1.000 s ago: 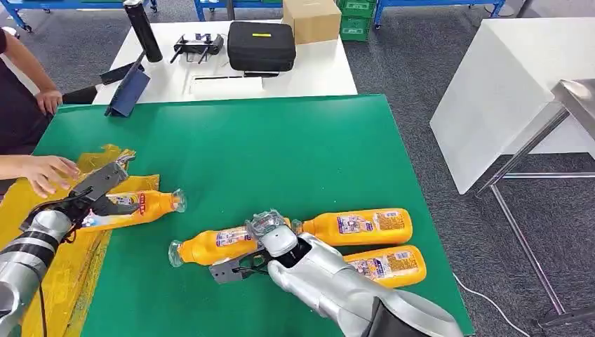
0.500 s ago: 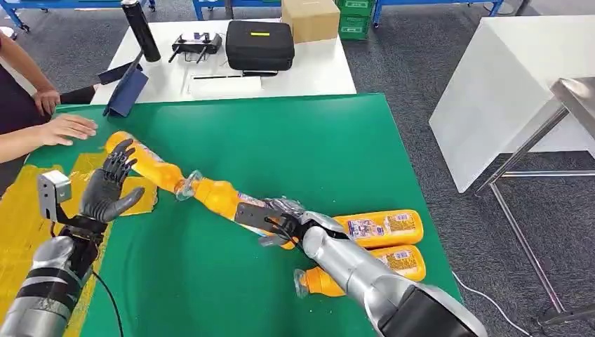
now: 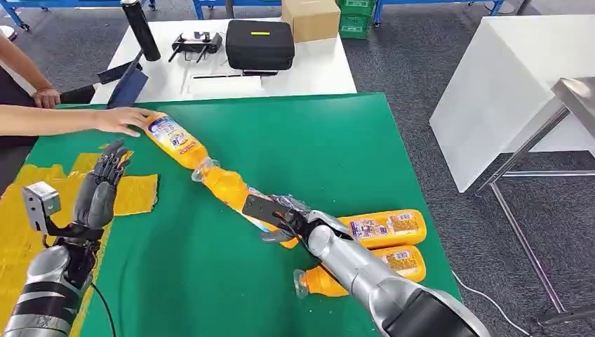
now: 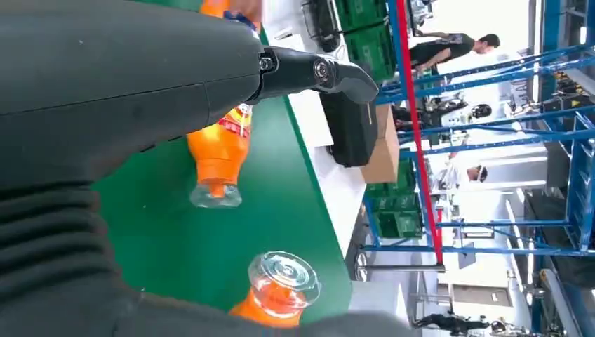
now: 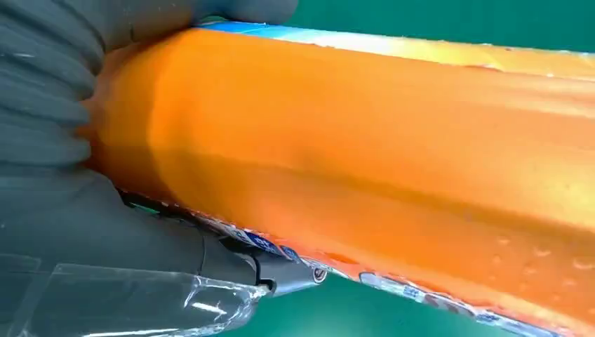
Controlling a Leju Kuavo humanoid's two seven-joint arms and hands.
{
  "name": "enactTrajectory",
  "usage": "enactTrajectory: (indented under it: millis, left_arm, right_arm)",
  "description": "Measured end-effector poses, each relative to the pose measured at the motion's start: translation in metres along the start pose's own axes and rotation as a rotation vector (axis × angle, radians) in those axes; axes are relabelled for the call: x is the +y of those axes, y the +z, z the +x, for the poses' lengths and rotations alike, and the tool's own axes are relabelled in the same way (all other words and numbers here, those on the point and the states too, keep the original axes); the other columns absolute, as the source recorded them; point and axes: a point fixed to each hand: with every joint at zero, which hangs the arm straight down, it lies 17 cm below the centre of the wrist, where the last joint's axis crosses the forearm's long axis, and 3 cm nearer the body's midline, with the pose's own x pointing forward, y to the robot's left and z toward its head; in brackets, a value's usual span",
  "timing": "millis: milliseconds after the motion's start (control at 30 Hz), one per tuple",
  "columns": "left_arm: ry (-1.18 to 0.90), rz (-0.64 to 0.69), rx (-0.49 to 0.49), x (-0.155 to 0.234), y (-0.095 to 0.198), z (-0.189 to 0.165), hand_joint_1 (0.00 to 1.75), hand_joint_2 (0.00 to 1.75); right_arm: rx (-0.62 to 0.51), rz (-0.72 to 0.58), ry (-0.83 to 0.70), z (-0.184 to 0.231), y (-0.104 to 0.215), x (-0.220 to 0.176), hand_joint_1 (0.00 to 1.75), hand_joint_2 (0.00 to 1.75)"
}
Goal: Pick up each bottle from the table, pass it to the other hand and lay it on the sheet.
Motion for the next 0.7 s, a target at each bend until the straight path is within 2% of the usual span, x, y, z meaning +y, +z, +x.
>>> enactTrajectory:
  millis: [167,200,300,400,500,600,700]
  left_arm:
    - [0.001,0.001,-0.003,0.0,0.0,0.001,0.0,0.0]
    - [0.001,0.001,-0.003,0.0,0.0,0.001,0.0,1.75]
    - [0.089,-0.009,-0.028,-0.006,0.005,0.007,0.0,1.75]
    - [0.256,-0.014,-0.073,-0.029,0.034,0.019,0.0,1.75]
    - [0.378,-0.017,-0.093,-0.055,0.064,0.027,0.0,1.75]
    - [0.45,-0.042,-0.097,-0.078,0.092,0.032,0.0,1.75]
    - [0.503,-0.082,-0.101,-0.098,0.106,0.04,0.0,1.75]
  right_arm:
    - [0.0,0.0,0.0,0.0,0.0,0.0,1.75,1.75]
    - [0.0,0.0,0.0,0.0,0.0,0.0,1.75,1.75]
    - [-0.074,-0.041,-0.059,0.012,0.0,-0.004,1.75,1.75]
    - [-0.234,-0.144,-0.212,0.037,0.01,-0.013,1.75,1.75]
    - [-0.329,-0.204,-0.299,0.058,0.024,-0.023,1.75,1.75]
    - [-0.413,-0.237,-0.334,0.075,0.039,-0.022,1.75,1.75]
    - [-0.462,-0.233,-0.341,0.091,0.048,-0.017,1.75,1.75]
